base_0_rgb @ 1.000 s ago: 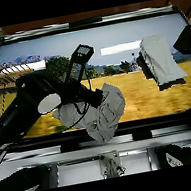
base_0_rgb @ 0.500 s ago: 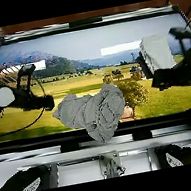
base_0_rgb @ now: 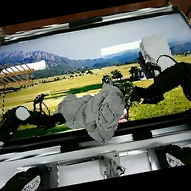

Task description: Fold the shirts.

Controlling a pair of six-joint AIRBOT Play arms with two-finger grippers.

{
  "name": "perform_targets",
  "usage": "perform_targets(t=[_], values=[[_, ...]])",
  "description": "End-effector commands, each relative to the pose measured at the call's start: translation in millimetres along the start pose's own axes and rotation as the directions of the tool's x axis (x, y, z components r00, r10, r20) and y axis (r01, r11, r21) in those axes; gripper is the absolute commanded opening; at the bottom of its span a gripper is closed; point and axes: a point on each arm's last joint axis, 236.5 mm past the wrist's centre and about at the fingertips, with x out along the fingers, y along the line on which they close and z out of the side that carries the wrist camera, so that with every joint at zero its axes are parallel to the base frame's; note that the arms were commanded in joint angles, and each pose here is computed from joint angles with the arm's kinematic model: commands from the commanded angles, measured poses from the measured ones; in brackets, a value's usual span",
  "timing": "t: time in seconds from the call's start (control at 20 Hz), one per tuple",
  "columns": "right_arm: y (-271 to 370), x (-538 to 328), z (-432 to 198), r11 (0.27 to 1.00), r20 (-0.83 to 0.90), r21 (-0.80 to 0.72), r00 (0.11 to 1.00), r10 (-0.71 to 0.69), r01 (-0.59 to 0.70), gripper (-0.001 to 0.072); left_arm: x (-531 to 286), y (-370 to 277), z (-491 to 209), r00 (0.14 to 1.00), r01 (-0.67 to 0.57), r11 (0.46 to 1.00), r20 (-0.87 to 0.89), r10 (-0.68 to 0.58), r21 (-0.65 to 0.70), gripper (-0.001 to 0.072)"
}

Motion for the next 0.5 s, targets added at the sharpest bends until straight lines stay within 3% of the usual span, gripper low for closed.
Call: perform_targets(t=[0.0,0.2,0.35,0.45], values=[[8.1,33.4,-2.6,0.993,-0.041,0.083,0.995,0.089,-0.086,0.0672,30.2,-17.3,8.9,0.997,0.075,0.995,0.025,-0.073,-0.061,0.0719],[13.3,51.7,-2.2,0.988,-0.082,0.084,0.987,0.138,-0.131,0.0672,44.1,-20.4,10.1,0.997,0.076,0.995,0.020,-0.074,-0.071,0.0699],[14.3,57.1,6.1,0.985,-0.060,0.096,0.987,0.149,-0.142,0.0672,43.0,-20.6,21.9,0.995,0.081,0.992,0.068,-0.075,-0.096,0.0296],[19.9,58.1,15.1,0.983,-0.020,0.095,0.987,0.162,-0.159,0.0672,42.5,-20.9,24.5,0.994,0.083,0.991,0.078,-0.075,-0.107,0.0102]])
